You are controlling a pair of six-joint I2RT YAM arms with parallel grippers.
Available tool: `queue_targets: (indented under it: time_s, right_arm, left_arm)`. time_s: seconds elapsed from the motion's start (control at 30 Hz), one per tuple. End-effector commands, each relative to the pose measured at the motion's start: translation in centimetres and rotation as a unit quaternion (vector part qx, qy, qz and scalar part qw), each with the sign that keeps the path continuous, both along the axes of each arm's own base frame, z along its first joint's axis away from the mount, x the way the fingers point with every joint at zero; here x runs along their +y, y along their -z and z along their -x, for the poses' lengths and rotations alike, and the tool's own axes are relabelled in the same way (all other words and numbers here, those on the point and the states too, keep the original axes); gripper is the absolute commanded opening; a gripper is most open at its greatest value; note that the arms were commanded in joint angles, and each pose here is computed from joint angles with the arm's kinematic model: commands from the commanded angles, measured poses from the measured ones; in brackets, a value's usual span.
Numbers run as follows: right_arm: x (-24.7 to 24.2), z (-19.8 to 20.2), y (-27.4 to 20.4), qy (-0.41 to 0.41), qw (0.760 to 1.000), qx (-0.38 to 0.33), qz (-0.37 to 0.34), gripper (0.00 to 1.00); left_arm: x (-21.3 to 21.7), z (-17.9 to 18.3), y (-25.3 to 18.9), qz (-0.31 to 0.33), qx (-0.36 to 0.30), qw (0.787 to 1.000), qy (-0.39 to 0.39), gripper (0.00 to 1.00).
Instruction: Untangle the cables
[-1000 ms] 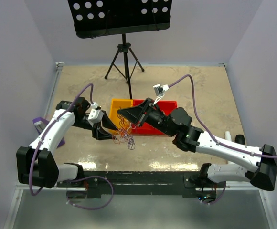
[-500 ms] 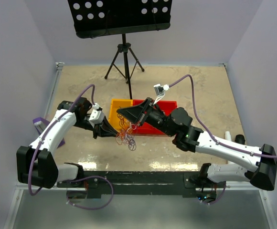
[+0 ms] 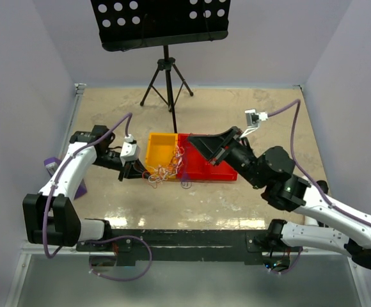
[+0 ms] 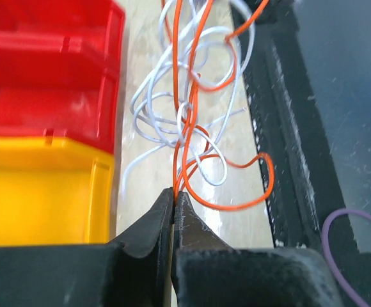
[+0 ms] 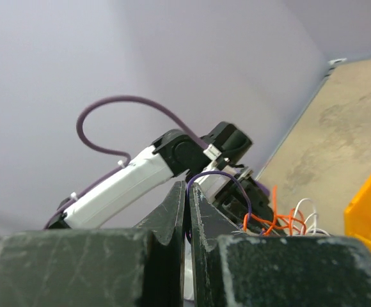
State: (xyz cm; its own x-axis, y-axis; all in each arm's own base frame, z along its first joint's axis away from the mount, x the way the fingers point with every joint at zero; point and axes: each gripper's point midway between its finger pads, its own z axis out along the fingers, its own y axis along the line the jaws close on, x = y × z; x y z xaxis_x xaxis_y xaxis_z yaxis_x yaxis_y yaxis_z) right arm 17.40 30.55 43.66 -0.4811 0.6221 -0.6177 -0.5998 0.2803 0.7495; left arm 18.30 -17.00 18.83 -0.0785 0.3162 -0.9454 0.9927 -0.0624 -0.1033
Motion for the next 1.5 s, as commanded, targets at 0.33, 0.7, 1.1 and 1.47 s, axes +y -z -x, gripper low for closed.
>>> queue_targets:
  time_s: [0.33,0.7,1.1,1.47]
  right_arm:
    - [-11.2,-2.9,-2.3,0.220,0.974,0.033,0.041,0.00]
    - [-16.4,-2.4,-5.3,0.287,0.956,0.029,0.047,0.00]
    - [-24.7,0.3,-10.8,0.345,0.939,0.011,-0.003,0.04]
    - [-27.8,1.4,-11.5,0.365,0.931,0.017,-0.021,0.08]
  left_arm:
    - [7.3,-3.4,6.6,-0.226,-0.093,0.964,-0.110,0.00]
    - [10.3,-3.4,12.1,-0.317,-0.059,0.939,-0.122,0.00]
    - [13.3,-2.6,15.8,-0.401,-0.051,0.907,-0.116,0.00]
    - [15.1,-1.6,17.3,-0.445,-0.069,0.886,-0.111,0.00]
